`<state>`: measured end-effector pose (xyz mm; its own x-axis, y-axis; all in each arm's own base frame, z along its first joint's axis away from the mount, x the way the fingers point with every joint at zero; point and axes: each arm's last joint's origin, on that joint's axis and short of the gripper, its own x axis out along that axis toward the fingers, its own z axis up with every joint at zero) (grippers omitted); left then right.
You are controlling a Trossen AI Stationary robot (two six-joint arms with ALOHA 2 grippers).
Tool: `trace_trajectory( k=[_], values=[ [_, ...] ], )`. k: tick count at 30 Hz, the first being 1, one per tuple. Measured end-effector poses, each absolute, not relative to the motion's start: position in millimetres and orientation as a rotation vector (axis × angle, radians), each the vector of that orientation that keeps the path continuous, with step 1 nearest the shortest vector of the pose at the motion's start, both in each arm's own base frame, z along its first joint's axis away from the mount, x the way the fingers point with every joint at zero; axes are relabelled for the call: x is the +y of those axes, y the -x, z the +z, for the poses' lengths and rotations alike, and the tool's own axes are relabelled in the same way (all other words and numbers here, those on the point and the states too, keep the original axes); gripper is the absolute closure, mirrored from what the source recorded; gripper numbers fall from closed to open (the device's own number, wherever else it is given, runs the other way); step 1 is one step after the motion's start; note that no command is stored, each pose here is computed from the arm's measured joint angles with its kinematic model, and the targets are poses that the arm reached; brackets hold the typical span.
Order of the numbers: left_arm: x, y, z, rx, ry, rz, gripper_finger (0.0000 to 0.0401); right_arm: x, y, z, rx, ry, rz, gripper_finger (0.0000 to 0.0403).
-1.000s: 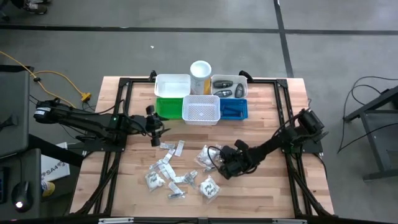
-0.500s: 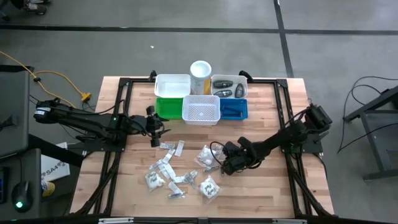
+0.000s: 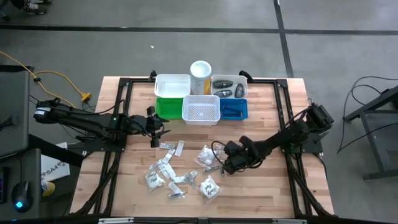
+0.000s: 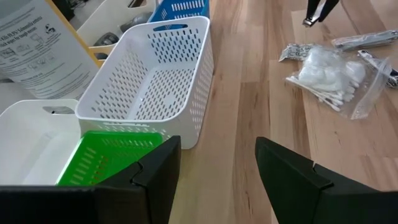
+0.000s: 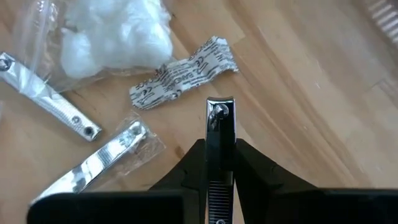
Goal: Pick & Place Travel size toiletries
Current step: Put the silver nail cutter into the top left white bin
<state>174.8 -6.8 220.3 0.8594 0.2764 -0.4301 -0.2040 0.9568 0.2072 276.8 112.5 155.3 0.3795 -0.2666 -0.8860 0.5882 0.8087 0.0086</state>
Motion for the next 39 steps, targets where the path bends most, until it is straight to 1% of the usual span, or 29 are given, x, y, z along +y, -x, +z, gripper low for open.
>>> trace_trajectory(
  k=[5, 10, 16, 23, 29, 32, 35, 39],
  values=[
    [-6.8, -174.8, 220.3, 0.474, -0.157, 0.253, 0.0196, 112.0, -273.7, 157.6, 1.082, -0.357, -0.548, 0.0356],
    [-6.8, -174.9, 220.2, 0.473, -0.149, 0.254, 0.0196, 109.2, -268.8, 168.0, 1.069, -0.343, -0.554, 0.0356],
    [-7.3, -179.7, 216.8, 0.482, -0.14, 0.256, 0.0196, 100.9, -272.0, 187.2, 0.912, -0.214, -0.559, 0.0356],
    [-9.2, -198.9, 216.3, 0.399, -0.166, 0.248, 0.0196, 82.2, -296.7, 199.6, 0.742, -0.034, -0.523, 0.0356],
    [-8.5, -207.3, 212.6, 0.39, -0.22, 0.294, 0.0196, 53.8, -319.0, 213.0, 0.62, 0.074, -0.498, 0.0356],
    [-8.2, -208.2, 214.8, 0.368, -0.231, 0.302, 0.0196, 36.0, -329.3, 220.1, 0.566, 0.088, -0.438, 0.0356],
    [-8.4, -209.3, 218.1, 0.337, -0.245, 0.303, 0.0196, 18.1, -335.4, 225.4, 0.524, 0.109, -0.417, 0.0356],
    [-3.1, -209.4, 218.1, 0.344, -0.264, 0.328, 0.0196, -5.1, -340.4, 232.0, 0.471, 0.147, -0.407, 0.0356]
  ],
)
